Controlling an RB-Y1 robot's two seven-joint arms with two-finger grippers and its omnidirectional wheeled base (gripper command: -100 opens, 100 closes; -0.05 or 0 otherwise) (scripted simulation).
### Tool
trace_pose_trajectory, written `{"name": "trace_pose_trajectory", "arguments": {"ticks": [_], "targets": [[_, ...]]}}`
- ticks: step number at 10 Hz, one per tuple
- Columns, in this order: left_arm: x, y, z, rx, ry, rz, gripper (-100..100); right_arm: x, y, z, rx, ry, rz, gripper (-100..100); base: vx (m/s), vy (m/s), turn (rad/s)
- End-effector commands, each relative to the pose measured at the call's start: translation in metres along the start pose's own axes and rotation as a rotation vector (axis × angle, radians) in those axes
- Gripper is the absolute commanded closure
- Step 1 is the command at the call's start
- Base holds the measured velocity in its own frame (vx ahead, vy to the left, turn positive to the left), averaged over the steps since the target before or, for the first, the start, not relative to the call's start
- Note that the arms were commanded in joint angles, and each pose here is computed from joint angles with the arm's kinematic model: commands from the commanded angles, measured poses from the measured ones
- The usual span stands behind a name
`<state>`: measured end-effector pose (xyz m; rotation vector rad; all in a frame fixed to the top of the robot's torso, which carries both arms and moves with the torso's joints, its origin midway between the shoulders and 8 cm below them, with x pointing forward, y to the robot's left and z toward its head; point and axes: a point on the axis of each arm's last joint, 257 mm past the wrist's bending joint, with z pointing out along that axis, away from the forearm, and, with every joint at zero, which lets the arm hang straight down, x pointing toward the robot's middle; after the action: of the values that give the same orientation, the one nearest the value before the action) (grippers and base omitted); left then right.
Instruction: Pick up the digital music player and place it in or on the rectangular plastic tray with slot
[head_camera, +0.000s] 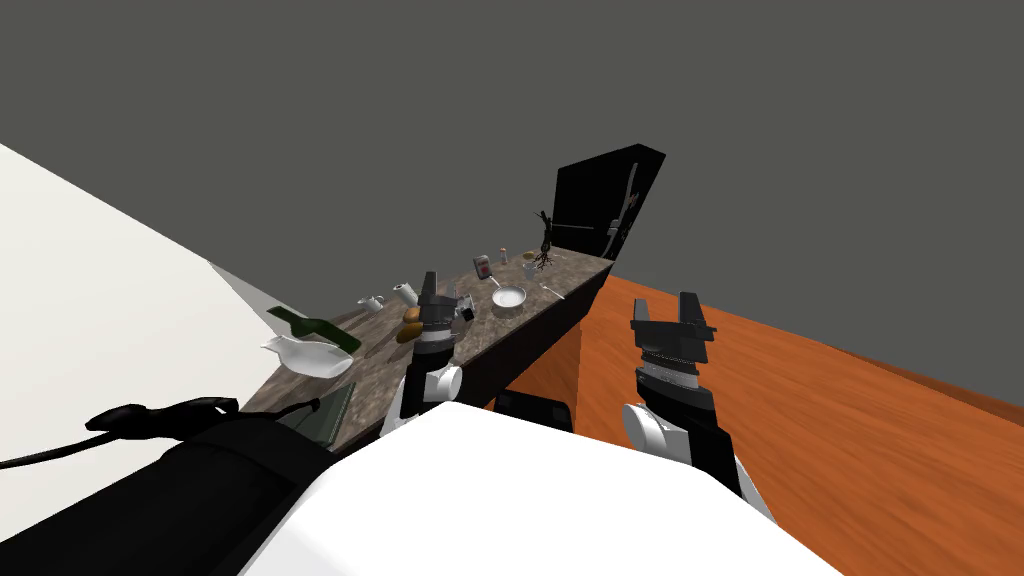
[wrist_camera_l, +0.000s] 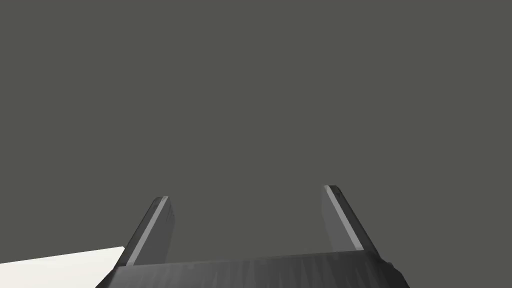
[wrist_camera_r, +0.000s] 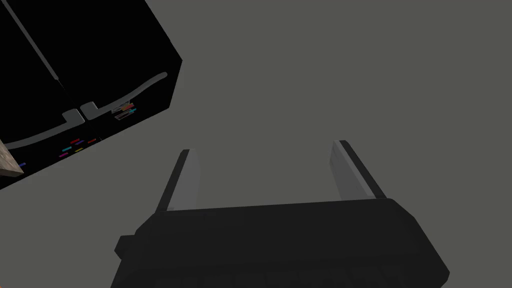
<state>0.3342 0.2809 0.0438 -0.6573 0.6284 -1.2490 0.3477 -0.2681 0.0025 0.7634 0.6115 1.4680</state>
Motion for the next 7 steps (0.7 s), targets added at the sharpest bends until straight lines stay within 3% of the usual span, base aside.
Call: {"name": "trace_pose_trajectory", "arguments": {"ticks": [1,4,7], "targets": [[0.002,0.004,0.0,-0.007,0.023,-0.003,-100,0.0,0.0,0.0,0.0,0.0,0.0,0,-0.04,-0.045,0.004],[0.002,0.021,-0.002,-0.035,0.061,-0.026,-100,0.0,0.0,0.0,0.0,0.0,0.0,0,-0.065,-0.085,0.022],[-0.009,0.045,-0.003,-0.079,0.064,-0.076,-100,0.0,0.0,0.0,0.0,0.0,0.0,0,-0.042,-0.059,0.032]]}}
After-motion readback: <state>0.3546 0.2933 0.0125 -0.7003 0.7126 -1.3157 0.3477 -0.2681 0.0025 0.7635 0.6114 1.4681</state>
